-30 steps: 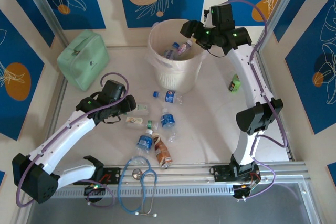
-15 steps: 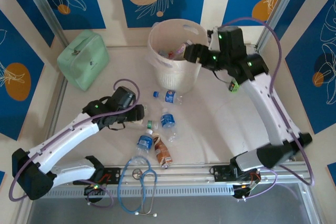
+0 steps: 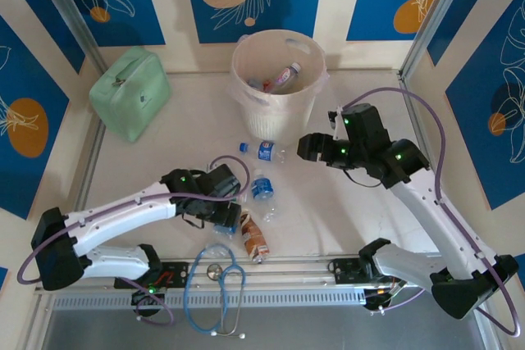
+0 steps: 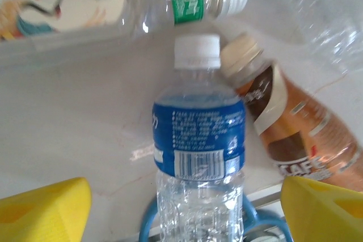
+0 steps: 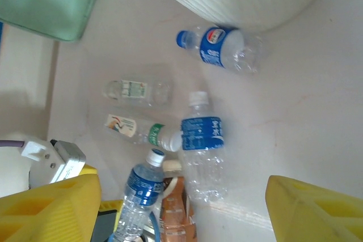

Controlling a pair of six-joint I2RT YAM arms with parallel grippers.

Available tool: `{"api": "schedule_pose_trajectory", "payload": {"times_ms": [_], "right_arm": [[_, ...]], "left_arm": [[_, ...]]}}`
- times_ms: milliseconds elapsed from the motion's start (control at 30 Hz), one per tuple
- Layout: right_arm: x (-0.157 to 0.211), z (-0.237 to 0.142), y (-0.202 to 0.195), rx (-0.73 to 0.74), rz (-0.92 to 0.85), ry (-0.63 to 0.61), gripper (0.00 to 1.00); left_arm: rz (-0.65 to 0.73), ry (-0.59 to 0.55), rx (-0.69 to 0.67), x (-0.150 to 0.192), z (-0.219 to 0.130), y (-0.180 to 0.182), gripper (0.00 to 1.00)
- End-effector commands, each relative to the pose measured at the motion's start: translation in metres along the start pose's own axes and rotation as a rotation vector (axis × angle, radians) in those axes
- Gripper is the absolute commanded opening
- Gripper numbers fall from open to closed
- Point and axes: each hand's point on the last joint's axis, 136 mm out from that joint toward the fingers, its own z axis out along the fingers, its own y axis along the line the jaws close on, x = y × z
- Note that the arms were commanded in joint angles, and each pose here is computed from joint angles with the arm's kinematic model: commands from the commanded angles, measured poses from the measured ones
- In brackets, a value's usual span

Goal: Put the plastic bottles in the bin

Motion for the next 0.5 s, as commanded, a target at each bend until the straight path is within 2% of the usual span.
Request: {"api": "schedule_pose_trajectory", "payload": {"times_ms": [0,467], "right_arm": [[0.003,-0.006,-0.003,0.004,0.019,-0.017,0.77],[0.004,0.001,-0.011,0.021,0.047,-0.011,0.77]], "left_arm": [[0.021,0.108,0.009,0.024,0.011,-0.002,0.86],[0.069,0.221,-0.037,0.043,0.049,-0.005,0.85]]}}
